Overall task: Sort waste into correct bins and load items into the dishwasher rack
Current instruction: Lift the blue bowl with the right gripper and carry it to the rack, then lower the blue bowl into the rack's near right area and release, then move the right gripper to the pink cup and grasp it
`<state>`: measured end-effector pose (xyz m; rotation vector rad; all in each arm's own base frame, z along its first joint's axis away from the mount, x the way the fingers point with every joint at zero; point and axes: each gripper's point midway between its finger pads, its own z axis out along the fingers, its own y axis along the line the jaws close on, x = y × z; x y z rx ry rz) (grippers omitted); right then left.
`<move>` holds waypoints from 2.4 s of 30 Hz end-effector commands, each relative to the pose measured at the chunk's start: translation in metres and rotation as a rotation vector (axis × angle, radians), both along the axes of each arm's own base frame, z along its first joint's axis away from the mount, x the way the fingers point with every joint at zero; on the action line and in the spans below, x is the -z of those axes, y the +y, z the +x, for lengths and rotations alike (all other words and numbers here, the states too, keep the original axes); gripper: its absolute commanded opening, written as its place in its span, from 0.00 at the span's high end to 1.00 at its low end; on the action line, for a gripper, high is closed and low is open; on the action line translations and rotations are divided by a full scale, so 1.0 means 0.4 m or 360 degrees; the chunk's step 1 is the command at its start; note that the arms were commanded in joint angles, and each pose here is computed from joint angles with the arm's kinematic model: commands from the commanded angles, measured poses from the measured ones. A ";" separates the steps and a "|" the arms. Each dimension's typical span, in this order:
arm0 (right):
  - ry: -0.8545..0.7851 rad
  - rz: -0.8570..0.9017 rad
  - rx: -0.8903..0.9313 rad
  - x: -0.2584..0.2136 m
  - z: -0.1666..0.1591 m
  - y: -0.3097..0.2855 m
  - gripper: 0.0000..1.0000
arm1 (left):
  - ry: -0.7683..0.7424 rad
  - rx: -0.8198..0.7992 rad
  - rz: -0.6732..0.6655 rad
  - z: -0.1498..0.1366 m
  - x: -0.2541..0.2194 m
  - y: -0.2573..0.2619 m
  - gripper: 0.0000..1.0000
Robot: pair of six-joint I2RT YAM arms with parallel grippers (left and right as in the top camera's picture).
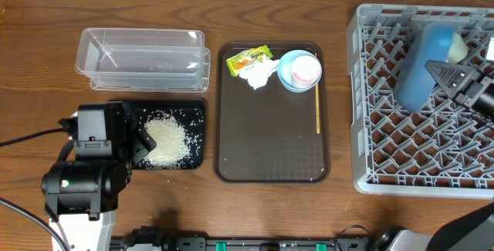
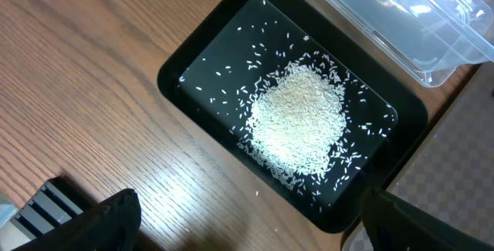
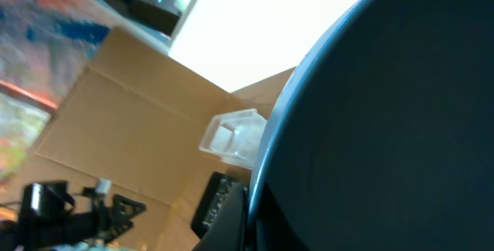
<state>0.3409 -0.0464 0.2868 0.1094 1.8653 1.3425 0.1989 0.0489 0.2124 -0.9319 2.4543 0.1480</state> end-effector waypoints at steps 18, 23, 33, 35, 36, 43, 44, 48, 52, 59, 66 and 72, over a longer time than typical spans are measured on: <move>0.0716 0.0052 0.0451 0.194 -0.053 -0.160 0.99 | -0.0015 -0.0014 0.0018 0.001 -0.012 0.007 0.07; 0.0815 0.0045 0.0552 0.216 -0.073 -0.197 0.82 | -0.0016 -0.0014 0.0018 0.001 -0.012 0.007 0.07; 0.1088 0.0003 0.0868 0.255 -0.119 -0.294 0.48 | -0.0015 -0.0014 0.0018 0.001 -0.012 0.007 0.07; 0.1148 -0.0043 0.0959 0.249 -0.131 -0.315 0.48 | -0.0015 -0.0014 0.0018 0.001 -0.012 0.007 0.07; 0.1181 -0.0074 0.1013 0.243 -0.139 -0.326 0.48 | -0.0015 -0.0014 0.0018 0.001 -0.012 0.007 0.07; 0.1262 -0.0291 0.1443 0.128 -0.209 -0.379 0.47 | -0.0015 -0.0013 0.0019 0.001 -0.012 0.007 0.07; 0.1226 -0.0330 0.1503 0.098 -0.218 -0.383 0.45 | -0.0016 -0.0014 0.0018 0.001 -0.012 0.007 0.07; 0.1083 -0.0423 0.1648 0.005 -0.246 -0.376 0.04 | -0.0015 -0.0014 0.0018 0.001 -0.012 0.007 0.07; 0.0985 -0.0445 0.1691 -0.043 -0.260 -0.355 0.05 | -0.0015 -0.0014 0.0018 0.001 -0.012 0.007 0.07; 0.0874 -0.0454 0.1446 -0.065 -0.203 -0.257 0.11 | -0.0015 -0.0014 0.0018 0.001 -0.012 0.007 0.07; 0.0668 -0.0635 0.0924 -0.082 -0.099 -0.033 0.02 | -0.0015 -0.0014 0.0018 0.001 -0.012 0.007 0.07; 0.0284 -0.0855 0.0392 -0.088 -0.018 0.233 0.01 | -0.0015 -0.0014 0.0018 0.001 -0.012 0.007 0.07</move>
